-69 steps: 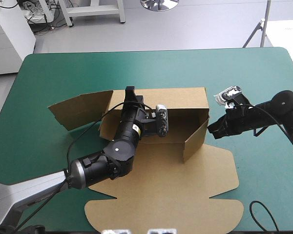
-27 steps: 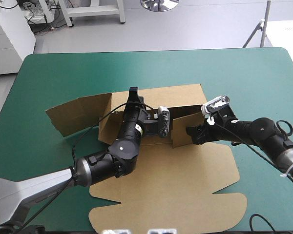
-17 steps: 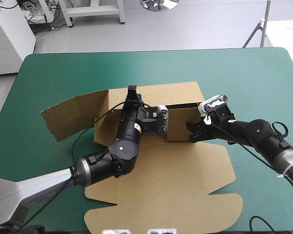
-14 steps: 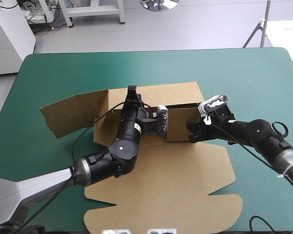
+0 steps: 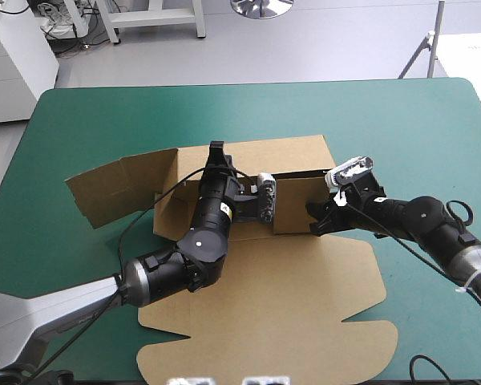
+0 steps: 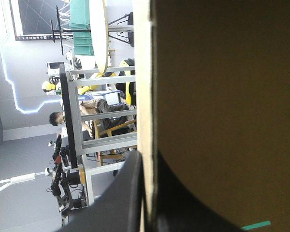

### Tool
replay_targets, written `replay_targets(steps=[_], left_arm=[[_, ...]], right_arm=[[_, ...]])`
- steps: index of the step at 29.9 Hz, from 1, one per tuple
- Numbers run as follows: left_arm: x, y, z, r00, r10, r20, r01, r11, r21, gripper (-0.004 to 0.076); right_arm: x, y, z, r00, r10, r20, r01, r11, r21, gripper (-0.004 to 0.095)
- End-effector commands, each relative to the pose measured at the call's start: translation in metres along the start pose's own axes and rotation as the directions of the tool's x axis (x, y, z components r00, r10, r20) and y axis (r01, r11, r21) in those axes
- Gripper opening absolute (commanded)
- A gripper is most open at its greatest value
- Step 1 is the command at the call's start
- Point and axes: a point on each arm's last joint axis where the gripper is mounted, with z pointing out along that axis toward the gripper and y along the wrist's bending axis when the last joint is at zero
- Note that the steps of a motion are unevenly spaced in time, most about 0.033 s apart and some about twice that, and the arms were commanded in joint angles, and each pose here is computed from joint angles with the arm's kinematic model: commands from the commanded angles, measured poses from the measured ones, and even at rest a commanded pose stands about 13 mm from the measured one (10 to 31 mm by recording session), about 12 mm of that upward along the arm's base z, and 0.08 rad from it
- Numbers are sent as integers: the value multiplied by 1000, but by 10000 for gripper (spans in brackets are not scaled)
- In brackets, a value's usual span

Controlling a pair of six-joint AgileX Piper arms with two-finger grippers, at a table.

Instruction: Fold the box

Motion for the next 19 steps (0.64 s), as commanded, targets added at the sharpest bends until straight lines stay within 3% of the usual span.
replay_targets(steps=[1, 6, 12, 19], left_arm=[[-5, 20, -11, 996, -12, 84, 17, 998, -65, -3], [-5, 20, -11, 996, -9, 85, 14, 998, -68, -3], [-6, 23, -11, 995, 25, 95, -15, 995, -99, -3], [-6, 23, -11, 995, 26, 99, -16, 995, -99, -3]], right_arm=[[-15, 6, -9, 998, 14, 68, -12, 1000, -20, 433], [-19, -2, -7, 991, 54, 123, -61, 997, 52, 451], [-20, -3, -1, 986, 92, 139, -98, 994, 38, 450], [-20, -4, -1, 990, 19, 137, -26, 999, 46, 441]])
